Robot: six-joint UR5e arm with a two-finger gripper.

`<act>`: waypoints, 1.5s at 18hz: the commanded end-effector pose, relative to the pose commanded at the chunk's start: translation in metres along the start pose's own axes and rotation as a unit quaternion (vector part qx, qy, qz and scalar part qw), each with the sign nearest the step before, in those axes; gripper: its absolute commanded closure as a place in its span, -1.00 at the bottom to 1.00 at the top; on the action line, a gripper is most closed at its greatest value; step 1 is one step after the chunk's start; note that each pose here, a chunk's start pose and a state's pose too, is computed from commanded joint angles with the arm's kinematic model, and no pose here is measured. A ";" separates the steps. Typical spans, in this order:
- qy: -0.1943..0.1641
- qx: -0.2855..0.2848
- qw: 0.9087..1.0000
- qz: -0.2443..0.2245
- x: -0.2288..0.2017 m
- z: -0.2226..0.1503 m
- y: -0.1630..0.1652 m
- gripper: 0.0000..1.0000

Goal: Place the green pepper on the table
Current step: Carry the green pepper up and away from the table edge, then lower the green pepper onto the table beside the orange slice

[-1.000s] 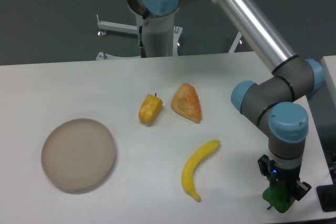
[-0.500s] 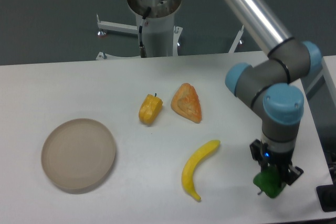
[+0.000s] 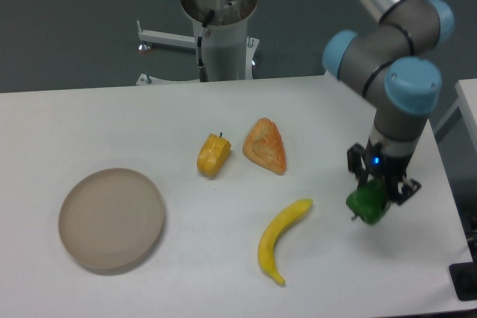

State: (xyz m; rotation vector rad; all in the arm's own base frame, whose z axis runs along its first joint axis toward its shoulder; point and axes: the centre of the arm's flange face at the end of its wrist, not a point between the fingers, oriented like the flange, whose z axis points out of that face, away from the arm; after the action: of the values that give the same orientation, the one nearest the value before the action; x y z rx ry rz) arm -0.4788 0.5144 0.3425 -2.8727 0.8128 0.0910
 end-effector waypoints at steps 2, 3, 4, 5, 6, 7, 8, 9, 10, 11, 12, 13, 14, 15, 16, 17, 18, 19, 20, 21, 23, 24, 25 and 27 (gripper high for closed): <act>0.018 0.000 1.000 0.006 0.009 0.015 0.016 0.50; 0.021 -0.001 1.000 0.003 0.012 0.015 0.022 0.50; 0.026 -0.001 1.000 0.000 0.018 0.017 0.028 0.50; 0.033 0.000 0.999 -0.007 0.022 0.021 0.035 0.50; 0.041 0.005 0.999 -0.012 0.026 0.029 0.040 0.50; 0.044 0.019 0.999 -0.015 0.027 0.030 0.041 0.50; 0.049 0.033 0.998 -0.023 0.028 0.032 0.046 0.50; 0.058 0.046 0.997 -0.028 0.031 0.037 0.049 0.50; 0.062 0.055 0.996 -0.031 0.033 0.040 0.049 0.50; 0.064 0.062 0.995 -0.037 0.033 0.042 0.053 0.50; 0.071 0.069 0.994 -0.040 0.037 0.046 0.054 0.50; 0.073 0.075 0.994 -0.043 0.038 0.049 0.055 0.49; 0.076 0.079 0.993 -0.046 0.039 0.051 0.058 0.49; 0.077 0.082 0.993 -0.047 0.039 0.052 0.057 0.49; 0.079 0.084 0.992 -0.047 0.041 0.054 0.057 0.49; 0.082 0.084 0.992 -0.048 0.042 0.056 0.057 0.49; 0.082 0.086 0.992 -0.048 0.043 0.057 0.057 0.49; 0.082 0.090 0.991 -0.049 0.042 0.056 0.056 0.49; 0.082 0.091 0.991 -0.048 0.043 0.057 0.056 0.49; 0.083 0.091 0.991 -0.048 0.043 0.057 0.056 0.49; 0.082 0.091 0.991 -0.049 0.043 0.057 0.056 0.49; 0.083 0.091 0.991 -0.049 0.043 0.058 0.056 0.49; 0.085 0.091 0.991 -0.049 0.043 0.060 0.056 0.48; 0.086 0.091 0.991 -0.050 0.044 0.062 0.057 0.48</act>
State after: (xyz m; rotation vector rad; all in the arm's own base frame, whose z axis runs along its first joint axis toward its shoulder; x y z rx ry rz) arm -0.4719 0.4542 0.2697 -2.7677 0.6651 -0.2337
